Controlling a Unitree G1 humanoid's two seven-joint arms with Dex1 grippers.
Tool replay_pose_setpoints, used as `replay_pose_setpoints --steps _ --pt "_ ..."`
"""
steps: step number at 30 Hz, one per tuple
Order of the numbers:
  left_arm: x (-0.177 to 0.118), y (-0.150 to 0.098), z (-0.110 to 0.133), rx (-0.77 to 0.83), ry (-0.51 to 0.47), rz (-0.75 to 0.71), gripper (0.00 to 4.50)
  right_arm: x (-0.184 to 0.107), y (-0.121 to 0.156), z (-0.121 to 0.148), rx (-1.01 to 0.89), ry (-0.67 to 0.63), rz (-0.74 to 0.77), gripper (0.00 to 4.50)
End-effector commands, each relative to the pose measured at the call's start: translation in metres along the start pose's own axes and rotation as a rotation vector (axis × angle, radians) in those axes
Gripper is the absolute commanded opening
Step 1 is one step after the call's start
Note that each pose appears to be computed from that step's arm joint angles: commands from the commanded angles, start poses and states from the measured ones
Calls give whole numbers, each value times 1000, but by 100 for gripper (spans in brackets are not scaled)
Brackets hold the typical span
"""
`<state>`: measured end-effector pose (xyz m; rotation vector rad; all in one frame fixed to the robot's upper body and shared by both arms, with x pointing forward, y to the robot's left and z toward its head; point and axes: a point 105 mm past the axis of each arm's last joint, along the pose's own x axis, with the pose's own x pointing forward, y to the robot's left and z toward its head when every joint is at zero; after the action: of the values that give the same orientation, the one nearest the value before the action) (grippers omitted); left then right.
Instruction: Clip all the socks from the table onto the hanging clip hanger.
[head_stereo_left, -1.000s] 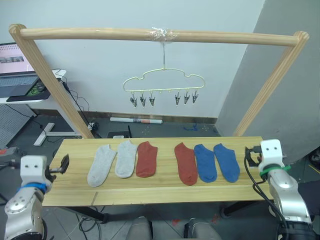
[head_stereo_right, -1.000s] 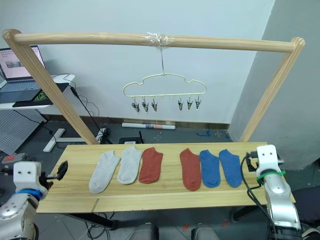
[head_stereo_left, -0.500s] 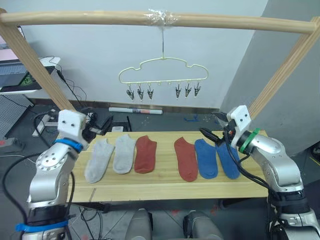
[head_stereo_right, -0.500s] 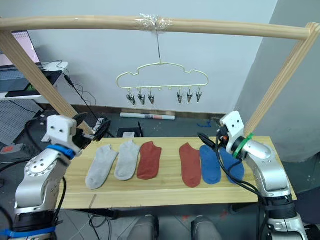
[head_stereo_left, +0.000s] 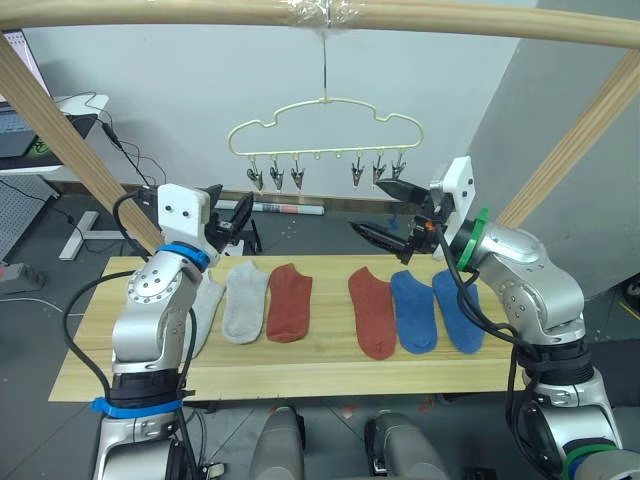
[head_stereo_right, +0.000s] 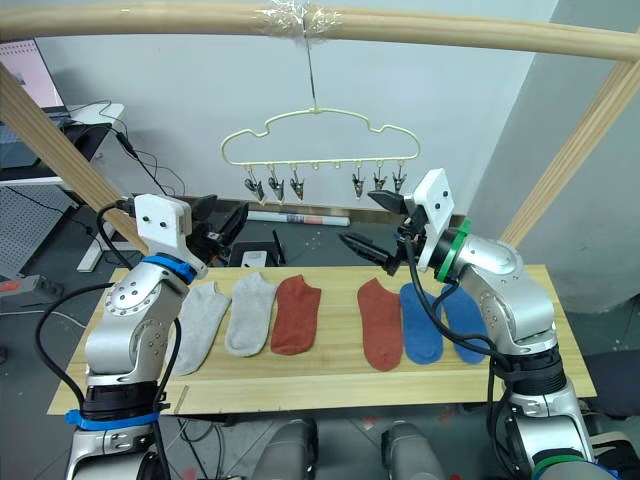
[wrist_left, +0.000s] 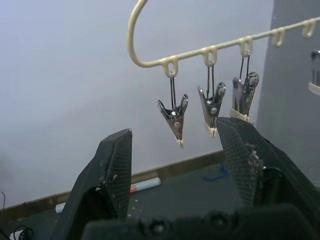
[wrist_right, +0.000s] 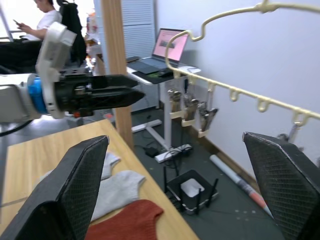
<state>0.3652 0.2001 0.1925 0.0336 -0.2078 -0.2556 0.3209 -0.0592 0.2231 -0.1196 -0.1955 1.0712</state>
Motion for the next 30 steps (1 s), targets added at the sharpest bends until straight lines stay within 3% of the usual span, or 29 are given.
replay_pose_setpoints --steps 1,6,30 --pt "7 -1 10 4 -42 25 293 5 7 19 -25 -60 60 450" --pt "15 2 9 -14 -56 70 293 10 8 26 -29 -74 64 450" --pt "42 -4 15 -9 -106 29 293 9 14 37 -56 -78 84 450"
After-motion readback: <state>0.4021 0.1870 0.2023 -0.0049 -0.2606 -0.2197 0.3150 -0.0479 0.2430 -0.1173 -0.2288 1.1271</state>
